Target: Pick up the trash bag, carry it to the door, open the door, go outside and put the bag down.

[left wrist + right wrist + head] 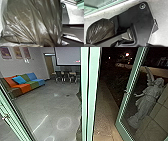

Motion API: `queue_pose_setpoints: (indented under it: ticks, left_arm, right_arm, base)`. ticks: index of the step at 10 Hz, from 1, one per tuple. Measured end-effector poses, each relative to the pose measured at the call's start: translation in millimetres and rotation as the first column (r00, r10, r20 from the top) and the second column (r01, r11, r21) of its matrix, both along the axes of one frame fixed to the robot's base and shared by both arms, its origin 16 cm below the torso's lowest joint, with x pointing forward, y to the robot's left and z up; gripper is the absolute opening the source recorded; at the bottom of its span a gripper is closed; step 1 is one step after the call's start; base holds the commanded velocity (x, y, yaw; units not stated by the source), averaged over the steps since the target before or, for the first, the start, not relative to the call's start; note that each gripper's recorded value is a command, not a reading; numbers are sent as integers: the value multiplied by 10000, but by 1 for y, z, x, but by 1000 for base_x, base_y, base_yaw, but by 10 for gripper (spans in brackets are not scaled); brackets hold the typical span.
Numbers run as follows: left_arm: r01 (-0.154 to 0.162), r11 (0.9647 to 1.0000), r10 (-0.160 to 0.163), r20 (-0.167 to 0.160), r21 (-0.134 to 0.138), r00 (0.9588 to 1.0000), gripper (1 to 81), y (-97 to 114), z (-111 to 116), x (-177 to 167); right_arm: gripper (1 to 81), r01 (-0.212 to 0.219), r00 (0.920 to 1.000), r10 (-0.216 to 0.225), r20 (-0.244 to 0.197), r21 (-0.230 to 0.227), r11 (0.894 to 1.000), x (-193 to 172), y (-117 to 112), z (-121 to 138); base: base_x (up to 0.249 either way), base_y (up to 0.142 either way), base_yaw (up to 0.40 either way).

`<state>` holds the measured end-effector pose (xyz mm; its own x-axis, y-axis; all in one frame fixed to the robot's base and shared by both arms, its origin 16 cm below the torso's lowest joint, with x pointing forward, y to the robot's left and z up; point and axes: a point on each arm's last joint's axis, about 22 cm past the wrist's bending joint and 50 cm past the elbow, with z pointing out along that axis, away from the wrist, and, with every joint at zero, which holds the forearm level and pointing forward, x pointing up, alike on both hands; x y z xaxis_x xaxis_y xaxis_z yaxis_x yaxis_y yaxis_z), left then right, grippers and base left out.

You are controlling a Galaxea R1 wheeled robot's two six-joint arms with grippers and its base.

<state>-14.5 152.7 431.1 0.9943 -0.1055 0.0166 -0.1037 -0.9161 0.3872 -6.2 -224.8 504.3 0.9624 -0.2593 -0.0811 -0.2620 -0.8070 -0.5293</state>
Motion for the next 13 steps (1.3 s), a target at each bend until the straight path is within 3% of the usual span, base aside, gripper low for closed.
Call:
queue_pose_setpoints:
  ticks: [1, 6, 8, 11, 13]
  left_arm:
    - [0, 10000, 0, 160, -15, 9999, 10, -2, 0, 5]
    - [-2, 10000, 2, 222, 28, 9998, 10, -1, 0, 5]
    - [3, 9999, -6, 230, 111, 9997, 10, 0, -2, 5]
    - [36, 9988, -49, 267, 482, 9996, 10, 11, -7, 6]
    - [58, 9988, -70, 250, 481, 9997, 10, 10, -7, 6]
  right_arm:
    - [811, -33, 9999, 32, 100, 86, 10000, -2, 13, -3]
    - [811, -210, 9998, 212, 47, -534, 9984, -12, 13, -29]
    - [811, -296, 9996, 294, -42, -922, 9953, -19, 13, -43]
    - [811, -370, 9992, 335, -226, -1773, 9835, -28, 2, -65]
    - [811, -437, 9987, 372, -341, -2142, 9758, -34, 7, -75]
  base:
    - [0, 0, 0]
    - [0, 0, 0]
    - [0, 0, 0]
    - [0, 0, 0]
    - [0, 0, 0]
